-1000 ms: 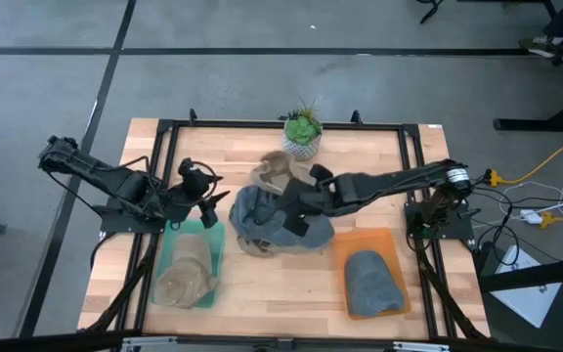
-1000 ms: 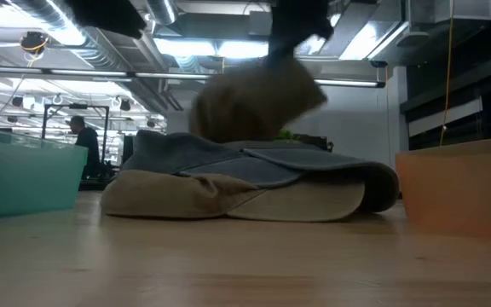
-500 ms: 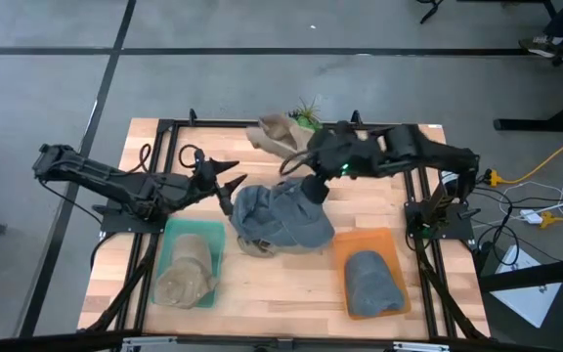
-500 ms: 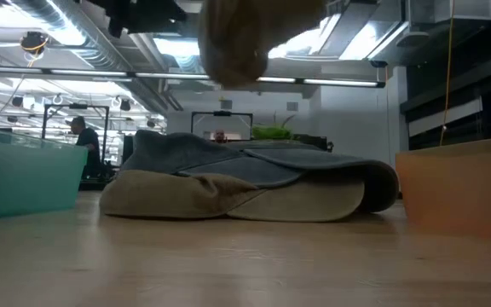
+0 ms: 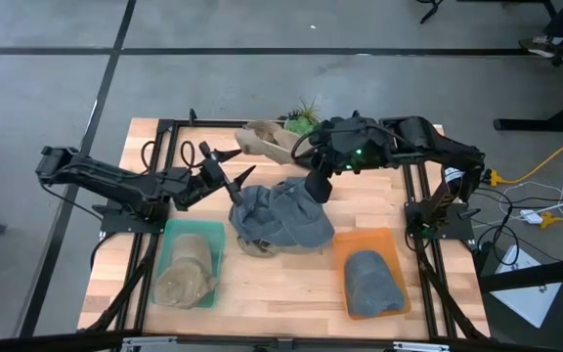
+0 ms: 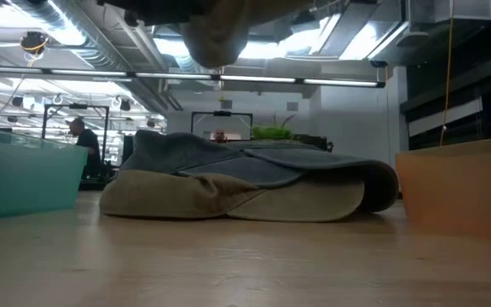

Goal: Pick & Place hat
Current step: Put the brown cap into the blue bin

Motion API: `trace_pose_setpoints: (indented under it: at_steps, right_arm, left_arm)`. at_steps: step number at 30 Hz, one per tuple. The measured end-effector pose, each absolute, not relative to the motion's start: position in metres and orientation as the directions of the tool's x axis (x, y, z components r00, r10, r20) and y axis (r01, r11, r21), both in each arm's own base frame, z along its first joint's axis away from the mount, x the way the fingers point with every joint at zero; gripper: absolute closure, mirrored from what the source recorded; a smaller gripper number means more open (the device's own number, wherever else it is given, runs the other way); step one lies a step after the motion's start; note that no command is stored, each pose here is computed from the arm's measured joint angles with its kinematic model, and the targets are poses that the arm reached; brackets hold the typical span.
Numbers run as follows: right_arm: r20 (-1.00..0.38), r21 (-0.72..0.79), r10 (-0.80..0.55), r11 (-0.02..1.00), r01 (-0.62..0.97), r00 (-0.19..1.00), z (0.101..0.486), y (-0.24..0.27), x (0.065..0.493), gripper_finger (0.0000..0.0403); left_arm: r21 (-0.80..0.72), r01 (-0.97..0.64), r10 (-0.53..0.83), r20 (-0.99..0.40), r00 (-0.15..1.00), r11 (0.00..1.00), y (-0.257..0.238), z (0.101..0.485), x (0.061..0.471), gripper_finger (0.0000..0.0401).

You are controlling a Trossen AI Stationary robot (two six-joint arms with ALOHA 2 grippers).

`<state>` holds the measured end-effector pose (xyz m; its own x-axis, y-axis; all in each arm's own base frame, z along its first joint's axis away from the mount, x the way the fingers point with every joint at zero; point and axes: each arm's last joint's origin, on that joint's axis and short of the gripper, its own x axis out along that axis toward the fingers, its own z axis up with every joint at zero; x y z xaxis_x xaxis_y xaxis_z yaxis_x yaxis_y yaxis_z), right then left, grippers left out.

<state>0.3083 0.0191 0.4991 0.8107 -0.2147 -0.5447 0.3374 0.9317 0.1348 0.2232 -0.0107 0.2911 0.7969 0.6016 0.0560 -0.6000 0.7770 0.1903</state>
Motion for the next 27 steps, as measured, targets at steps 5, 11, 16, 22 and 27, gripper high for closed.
trace_pose_setpoints:
  at_steps: [5,11,16,22,27]
  right_arm:
    - [-0.525,0.183,-0.142,0.944,0.274,0.839,0.502,0.021,0.311,0.0386]
    - [-0.523,0.205,-0.086,0.953,0.223,0.848,0.502,0.026,0.311,0.0386]
    - [-0.525,0.183,-0.069,0.964,0.192,0.848,0.502,0.031,0.31,0.0386]
    - [-0.545,0.141,-0.067,0.975,0.17,0.836,0.5,0.033,0.309,0.0386]
    - [-0.558,0.129,-0.069,0.977,0.169,0.827,0.499,0.033,0.308,0.0385]
  left_arm:
    - [0.204,-0.645,0.643,0.087,0.761,0.736,-0.005,0.291,0.229,0.0139]
    - [0.228,-0.566,0.545,0.152,0.824,0.792,-0.001,0.297,0.23,0.0139]
    - [0.243,-0.488,0.459,0.168,0.872,0.838,-0.003,0.299,0.23,0.0149]
    - [0.244,-0.428,0.394,0.175,0.902,0.87,-0.012,0.301,0.228,0.0235]
    - [0.254,-0.372,0.339,0.163,0.926,0.893,-0.023,0.303,0.223,0.0346]
